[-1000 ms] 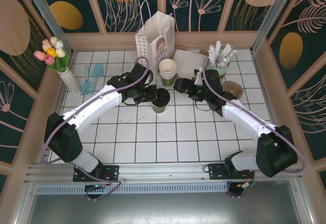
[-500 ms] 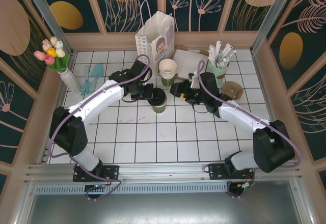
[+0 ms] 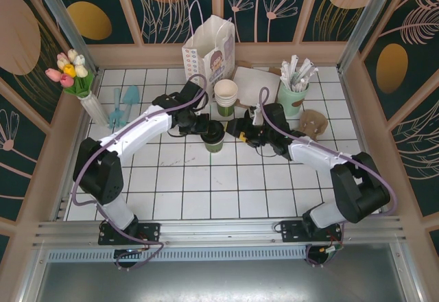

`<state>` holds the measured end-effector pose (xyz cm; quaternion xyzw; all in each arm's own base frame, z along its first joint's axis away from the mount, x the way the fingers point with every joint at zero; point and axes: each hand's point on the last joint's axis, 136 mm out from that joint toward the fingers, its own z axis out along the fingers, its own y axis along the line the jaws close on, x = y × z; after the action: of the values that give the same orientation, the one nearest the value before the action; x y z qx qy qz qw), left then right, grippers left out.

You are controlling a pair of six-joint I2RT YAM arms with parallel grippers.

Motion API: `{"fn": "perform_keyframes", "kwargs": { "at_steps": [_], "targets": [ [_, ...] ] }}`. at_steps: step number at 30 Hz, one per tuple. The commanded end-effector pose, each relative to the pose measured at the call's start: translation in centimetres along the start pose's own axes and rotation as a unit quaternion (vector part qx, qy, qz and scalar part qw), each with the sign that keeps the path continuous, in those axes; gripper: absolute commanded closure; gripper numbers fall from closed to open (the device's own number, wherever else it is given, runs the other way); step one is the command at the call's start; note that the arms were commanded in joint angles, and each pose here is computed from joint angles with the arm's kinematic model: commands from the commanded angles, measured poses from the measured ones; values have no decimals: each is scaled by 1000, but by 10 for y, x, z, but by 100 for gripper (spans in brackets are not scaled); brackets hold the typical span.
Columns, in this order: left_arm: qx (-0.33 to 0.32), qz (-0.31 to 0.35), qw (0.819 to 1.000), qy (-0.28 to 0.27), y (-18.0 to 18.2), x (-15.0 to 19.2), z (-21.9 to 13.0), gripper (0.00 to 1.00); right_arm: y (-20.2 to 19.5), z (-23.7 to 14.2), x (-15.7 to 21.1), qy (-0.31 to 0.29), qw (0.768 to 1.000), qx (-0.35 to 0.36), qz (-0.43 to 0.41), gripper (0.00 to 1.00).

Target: Pack the takeout coffee

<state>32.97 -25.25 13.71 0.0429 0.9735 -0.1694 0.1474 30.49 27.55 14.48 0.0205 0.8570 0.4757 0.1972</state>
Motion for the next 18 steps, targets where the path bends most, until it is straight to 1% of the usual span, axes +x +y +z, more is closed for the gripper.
{"fn": "perform_keyframes", "kwargs": {
  "at_steps": [1,8,13,18],
  "targets": [
    [1,7,1000,18,2,3,9,100,10,3,2,5,1000,-21,-6,19],
    [-2,8,1000,23,2,3,16,100,8,5,5,12,1000,-22,-2,19],
    [-11,6,999,45,9,12,29,100,8,4,7,13,1000,-23,-4,19],
    [-43,7,997,57,22,17,37,100,5,0,1,-12,999,-15,-34,19]
  ]
}}
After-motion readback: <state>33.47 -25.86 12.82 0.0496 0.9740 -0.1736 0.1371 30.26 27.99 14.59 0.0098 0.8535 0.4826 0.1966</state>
